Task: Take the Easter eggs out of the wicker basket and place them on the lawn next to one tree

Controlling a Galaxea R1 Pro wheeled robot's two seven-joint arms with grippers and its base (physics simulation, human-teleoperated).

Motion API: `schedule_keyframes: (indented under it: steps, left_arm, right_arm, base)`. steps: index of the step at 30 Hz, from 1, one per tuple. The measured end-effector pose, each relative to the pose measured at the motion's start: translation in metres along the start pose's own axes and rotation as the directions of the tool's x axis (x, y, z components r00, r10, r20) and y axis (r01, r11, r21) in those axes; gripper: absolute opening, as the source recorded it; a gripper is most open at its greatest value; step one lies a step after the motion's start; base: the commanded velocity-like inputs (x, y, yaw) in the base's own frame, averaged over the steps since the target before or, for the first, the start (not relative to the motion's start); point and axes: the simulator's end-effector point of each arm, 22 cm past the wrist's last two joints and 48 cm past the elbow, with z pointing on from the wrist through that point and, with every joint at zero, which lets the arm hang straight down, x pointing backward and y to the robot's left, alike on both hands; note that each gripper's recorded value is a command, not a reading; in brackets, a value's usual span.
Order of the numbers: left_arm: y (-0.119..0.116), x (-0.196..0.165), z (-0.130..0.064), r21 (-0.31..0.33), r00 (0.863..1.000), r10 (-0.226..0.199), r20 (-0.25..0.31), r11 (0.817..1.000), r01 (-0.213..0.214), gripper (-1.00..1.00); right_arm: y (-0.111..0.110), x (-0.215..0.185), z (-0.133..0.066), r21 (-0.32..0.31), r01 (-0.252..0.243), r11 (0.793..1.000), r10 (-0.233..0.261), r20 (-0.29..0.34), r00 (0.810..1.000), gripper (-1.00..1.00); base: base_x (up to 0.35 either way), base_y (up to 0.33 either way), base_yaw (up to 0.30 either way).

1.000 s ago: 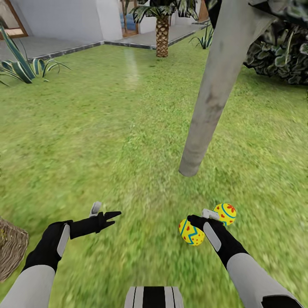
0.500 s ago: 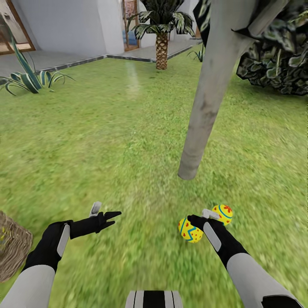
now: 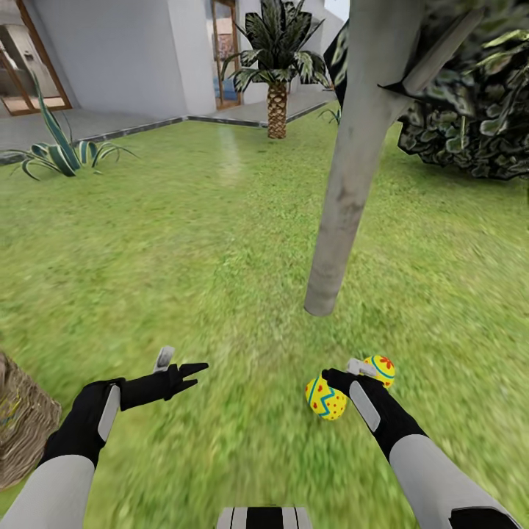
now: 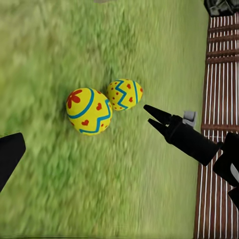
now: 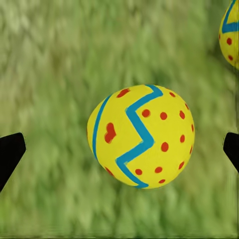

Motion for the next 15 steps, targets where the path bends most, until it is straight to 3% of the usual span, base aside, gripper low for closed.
schedule_keyframes:
  steps: [4,8,15]
  left_arm:
    - [-0.008,-0.003,-0.003,0.007,1.0,0.012,0.007,1.0,-0.012,1.0]
    - [-0.017,-0.006,-0.006,0.013,1.0,0.025,0.015,1.0,-0.026,1.0]
    - [-0.031,-0.01,-0.012,0.021,0.999,0.042,0.021,0.999,-0.043,1.0]
  right_arm:
    - [0.003,-0.008,-0.006,-0.006,0.0,1.0,0.0,0.015,1.0,1.0]
    - [0.006,-0.016,-0.013,-0.011,0.0,1.0,0.0,0.031,1.0,1.0]
    - [0.004,-0.03,-0.025,-0.017,-0.001,1.0,0.002,0.049,0.999,1.0]
  base:
    - [-0.275,0.0,0.0]
    - [-0.063,0.0,0.0]
    - [-0.203,0.0,0.0]
